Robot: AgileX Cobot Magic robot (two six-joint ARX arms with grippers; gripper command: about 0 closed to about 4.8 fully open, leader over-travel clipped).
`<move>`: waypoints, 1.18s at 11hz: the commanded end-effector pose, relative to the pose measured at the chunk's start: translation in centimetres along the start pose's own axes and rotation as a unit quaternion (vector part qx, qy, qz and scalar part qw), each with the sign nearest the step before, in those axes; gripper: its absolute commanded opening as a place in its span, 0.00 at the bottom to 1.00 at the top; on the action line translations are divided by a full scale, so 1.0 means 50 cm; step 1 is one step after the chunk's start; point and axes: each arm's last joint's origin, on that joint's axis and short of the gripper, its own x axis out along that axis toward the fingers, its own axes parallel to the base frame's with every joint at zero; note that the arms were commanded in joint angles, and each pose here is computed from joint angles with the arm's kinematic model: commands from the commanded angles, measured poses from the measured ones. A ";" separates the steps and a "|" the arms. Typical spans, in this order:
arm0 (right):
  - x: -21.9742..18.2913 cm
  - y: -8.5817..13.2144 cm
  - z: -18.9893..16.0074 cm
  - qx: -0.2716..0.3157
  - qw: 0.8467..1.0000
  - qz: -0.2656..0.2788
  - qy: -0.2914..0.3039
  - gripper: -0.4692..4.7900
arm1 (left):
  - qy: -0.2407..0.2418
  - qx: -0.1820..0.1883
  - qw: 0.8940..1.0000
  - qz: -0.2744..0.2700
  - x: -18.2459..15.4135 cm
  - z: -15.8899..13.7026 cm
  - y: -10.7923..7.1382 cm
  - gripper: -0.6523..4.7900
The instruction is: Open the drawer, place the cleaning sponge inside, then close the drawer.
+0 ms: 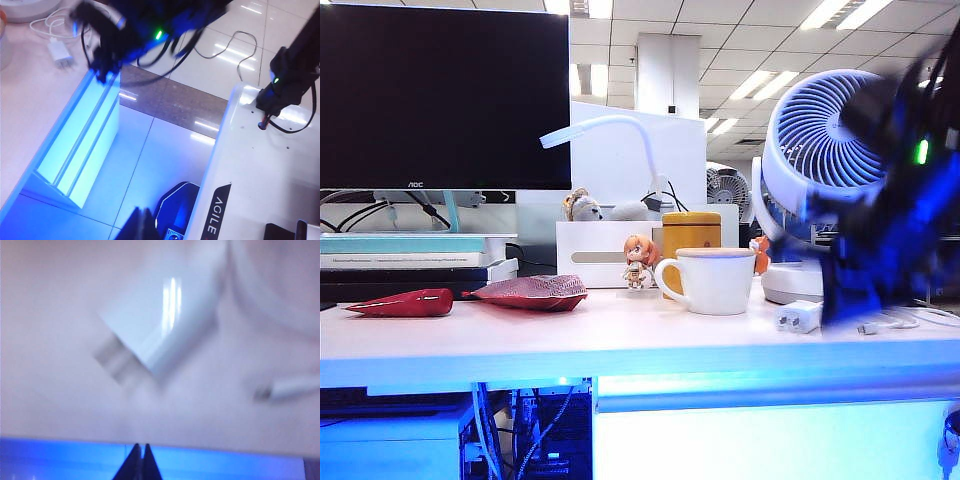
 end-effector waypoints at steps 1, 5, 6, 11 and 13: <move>-0.108 0.013 0.053 -0.026 0.996 0.019 -0.077 0.08 | -0.010 0.033 0.999 0.004 -0.009 0.002 -0.005 0.11; -0.466 -0.006 -0.035 -0.089 0.956 0.048 -0.277 0.08 | -0.083 0.104 0.985 0.107 -0.143 -0.065 -0.101 0.11; -0.462 -0.011 -0.056 -0.089 0.954 0.048 -0.282 0.08 | -0.094 0.096 0.985 0.110 -0.154 -0.079 -0.112 0.11; -0.394 -0.048 -0.215 -0.088 0.949 0.052 -0.300 0.09 | -0.122 0.056 0.978 0.159 -0.128 -0.214 -0.127 0.11; -0.405 -0.049 -0.223 -0.090 0.939 0.064 -0.326 0.09 | -0.165 0.026 0.973 0.160 -0.069 -0.262 -0.104 0.11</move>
